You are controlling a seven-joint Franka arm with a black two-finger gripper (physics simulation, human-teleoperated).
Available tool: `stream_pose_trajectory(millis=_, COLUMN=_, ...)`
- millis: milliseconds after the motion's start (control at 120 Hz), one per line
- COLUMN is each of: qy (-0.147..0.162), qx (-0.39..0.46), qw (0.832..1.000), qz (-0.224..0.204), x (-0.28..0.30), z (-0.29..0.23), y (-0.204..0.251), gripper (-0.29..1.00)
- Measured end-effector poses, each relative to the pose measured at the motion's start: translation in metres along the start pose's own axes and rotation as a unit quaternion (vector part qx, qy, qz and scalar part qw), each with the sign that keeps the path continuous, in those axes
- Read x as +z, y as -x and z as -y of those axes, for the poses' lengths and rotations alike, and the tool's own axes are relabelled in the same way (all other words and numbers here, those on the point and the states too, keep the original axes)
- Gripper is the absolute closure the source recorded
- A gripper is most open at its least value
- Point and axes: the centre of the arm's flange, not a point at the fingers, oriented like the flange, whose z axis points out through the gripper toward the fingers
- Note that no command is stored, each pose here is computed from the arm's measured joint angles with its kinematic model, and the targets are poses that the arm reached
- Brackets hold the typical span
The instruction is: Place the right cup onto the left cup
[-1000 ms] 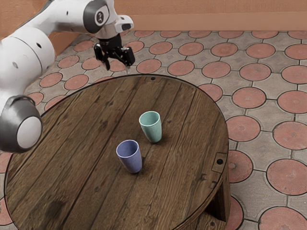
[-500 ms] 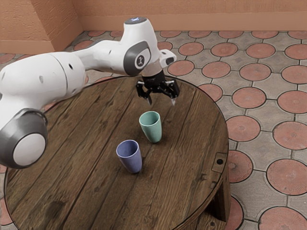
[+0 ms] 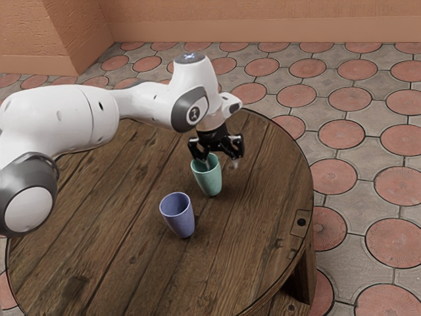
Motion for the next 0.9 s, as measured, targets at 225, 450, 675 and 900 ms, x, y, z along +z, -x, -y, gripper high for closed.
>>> stream_pose_trajectory(millis=225, qy=0.002, qx=-0.026, qw=1.0, qz=-0.001, x=0.001, z=0.009, y=-0.001, gripper=0.63)
stream_pose_trajectory(millis=450, qy=-0.001, qx=-0.043, qw=0.999, qz=0.004, x=0.008, z=0.014, y=0.0, gripper=0.75)
stream_pose_trajectory(millis=675, qy=0.002, qx=-0.051, qw=0.999, qz=-0.005, x=-0.009, z=0.014, y=0.001, gripper=0.78)
stream_pose_trajectory(millis=900, qy=-0.019, qx=-0.032, qw=0.999, qz=-0.027, x=-0.116, z=0.03, y=0.025, gripper=0.78)
